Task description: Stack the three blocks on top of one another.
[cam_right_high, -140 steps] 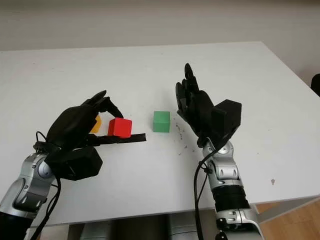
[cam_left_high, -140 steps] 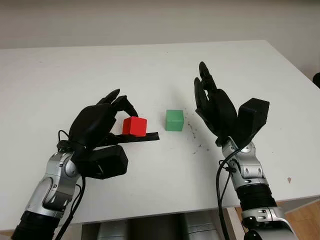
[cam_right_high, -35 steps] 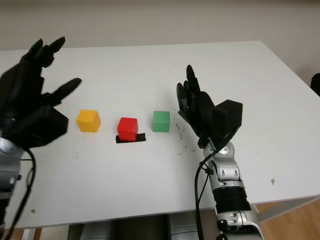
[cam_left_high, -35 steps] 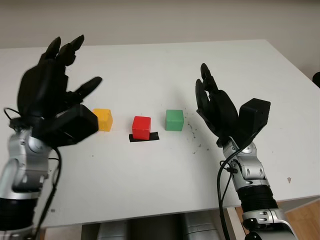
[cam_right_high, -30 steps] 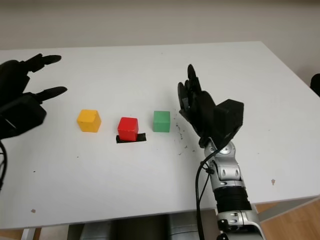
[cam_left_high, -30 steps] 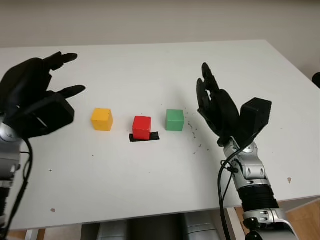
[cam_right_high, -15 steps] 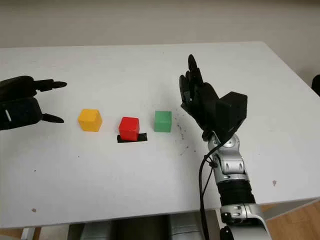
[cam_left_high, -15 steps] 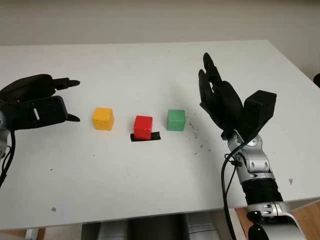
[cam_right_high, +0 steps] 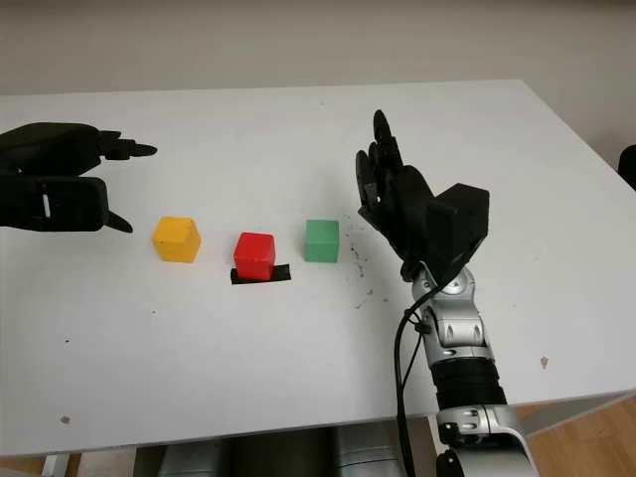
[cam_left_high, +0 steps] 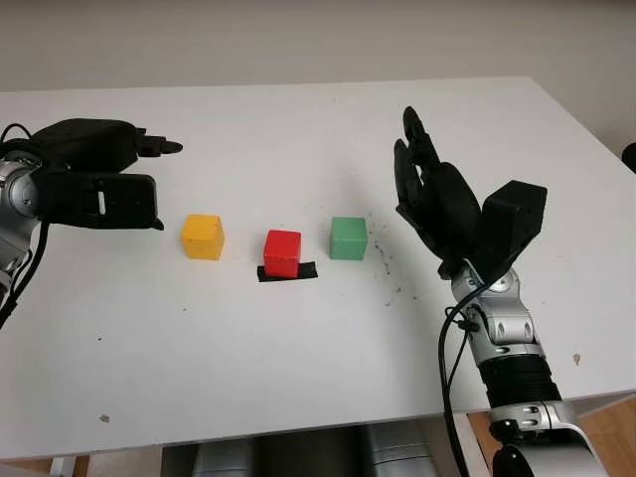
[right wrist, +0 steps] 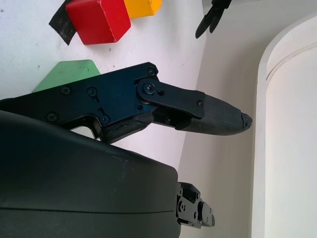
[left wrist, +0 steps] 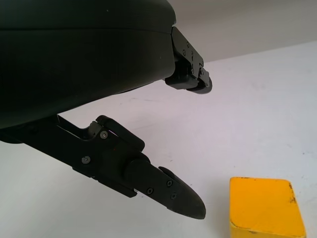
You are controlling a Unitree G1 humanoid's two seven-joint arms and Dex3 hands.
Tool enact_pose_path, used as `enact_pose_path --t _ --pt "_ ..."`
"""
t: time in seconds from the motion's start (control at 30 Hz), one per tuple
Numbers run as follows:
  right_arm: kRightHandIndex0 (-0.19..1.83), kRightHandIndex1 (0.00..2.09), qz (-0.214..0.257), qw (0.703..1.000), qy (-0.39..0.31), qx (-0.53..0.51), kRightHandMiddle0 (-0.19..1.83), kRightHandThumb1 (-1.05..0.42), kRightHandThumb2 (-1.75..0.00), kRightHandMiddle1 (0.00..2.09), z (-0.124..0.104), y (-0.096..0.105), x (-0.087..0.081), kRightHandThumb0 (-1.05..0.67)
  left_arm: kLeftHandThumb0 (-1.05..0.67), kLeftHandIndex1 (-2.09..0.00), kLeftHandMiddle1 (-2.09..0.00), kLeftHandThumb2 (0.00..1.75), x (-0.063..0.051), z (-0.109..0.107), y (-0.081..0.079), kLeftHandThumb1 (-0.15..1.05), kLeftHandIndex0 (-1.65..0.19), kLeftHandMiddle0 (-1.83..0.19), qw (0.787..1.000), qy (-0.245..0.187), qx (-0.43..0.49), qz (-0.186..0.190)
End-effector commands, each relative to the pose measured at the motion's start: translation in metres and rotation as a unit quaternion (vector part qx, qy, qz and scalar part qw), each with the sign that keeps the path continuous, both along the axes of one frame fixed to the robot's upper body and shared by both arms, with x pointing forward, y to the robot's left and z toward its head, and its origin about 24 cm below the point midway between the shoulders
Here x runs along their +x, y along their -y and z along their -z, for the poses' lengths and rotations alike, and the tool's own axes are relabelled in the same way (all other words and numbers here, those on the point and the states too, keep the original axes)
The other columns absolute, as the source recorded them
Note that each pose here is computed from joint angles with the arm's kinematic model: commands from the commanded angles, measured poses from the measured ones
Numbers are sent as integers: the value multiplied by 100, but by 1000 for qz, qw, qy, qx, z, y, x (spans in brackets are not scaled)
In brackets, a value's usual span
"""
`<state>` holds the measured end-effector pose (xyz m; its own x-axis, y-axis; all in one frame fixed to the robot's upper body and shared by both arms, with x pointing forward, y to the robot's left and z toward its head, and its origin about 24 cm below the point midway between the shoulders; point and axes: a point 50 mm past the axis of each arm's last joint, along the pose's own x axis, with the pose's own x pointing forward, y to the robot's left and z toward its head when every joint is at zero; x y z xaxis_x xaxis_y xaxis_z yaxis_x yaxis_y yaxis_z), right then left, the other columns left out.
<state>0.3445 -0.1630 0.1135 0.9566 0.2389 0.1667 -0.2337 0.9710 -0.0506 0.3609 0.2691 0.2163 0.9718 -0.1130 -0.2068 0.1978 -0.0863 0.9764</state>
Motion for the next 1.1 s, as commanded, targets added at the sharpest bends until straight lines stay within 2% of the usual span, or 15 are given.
enact_pose_path --t 0.0,0.1,0.27,0.53,0.73,1.07 --pt "-19 0 3 1000 7 0 -19 -105 -67 0 -3 2 -1 -70 -58 -10 -6 5 3 -10 6 79 -41 -11 1000 7 11 11" --pt "-19 0 0 1000 7 0 -19 -105 -69 0 -4 2 -1 -69 -61 -9 -5 6 5 -9 9 79 -44 -11 1000 -8 24 15" --pt "-19 0 1 1000 5 6 -19 -105 -68 0 -4 3 -1 -68 -70 -5 -5 6 8 -7 14 82 -38 -8 997 -78 14 14" --pt "-19 0 1 1000 4 4 -19 -105 -70 0 -4 3 -2 -68 -74 -5 -5 6 9 -7 19 82 -37 -7 992 -125 -14 5" --pt "-19 0 1 1000 3 4 -19 -105 -69 0 -3 2 -2 -68 -76 -3 -5 6 9 -6 19 84 -33 -7 990 -133 -34 7" --pt "-19 0 1 1000 3 5 -19 -105 -67 0 -2 2 -3 -68 -77 -5 -7 6 10 4 19 85 -31 -12 994 -100 -45 21"
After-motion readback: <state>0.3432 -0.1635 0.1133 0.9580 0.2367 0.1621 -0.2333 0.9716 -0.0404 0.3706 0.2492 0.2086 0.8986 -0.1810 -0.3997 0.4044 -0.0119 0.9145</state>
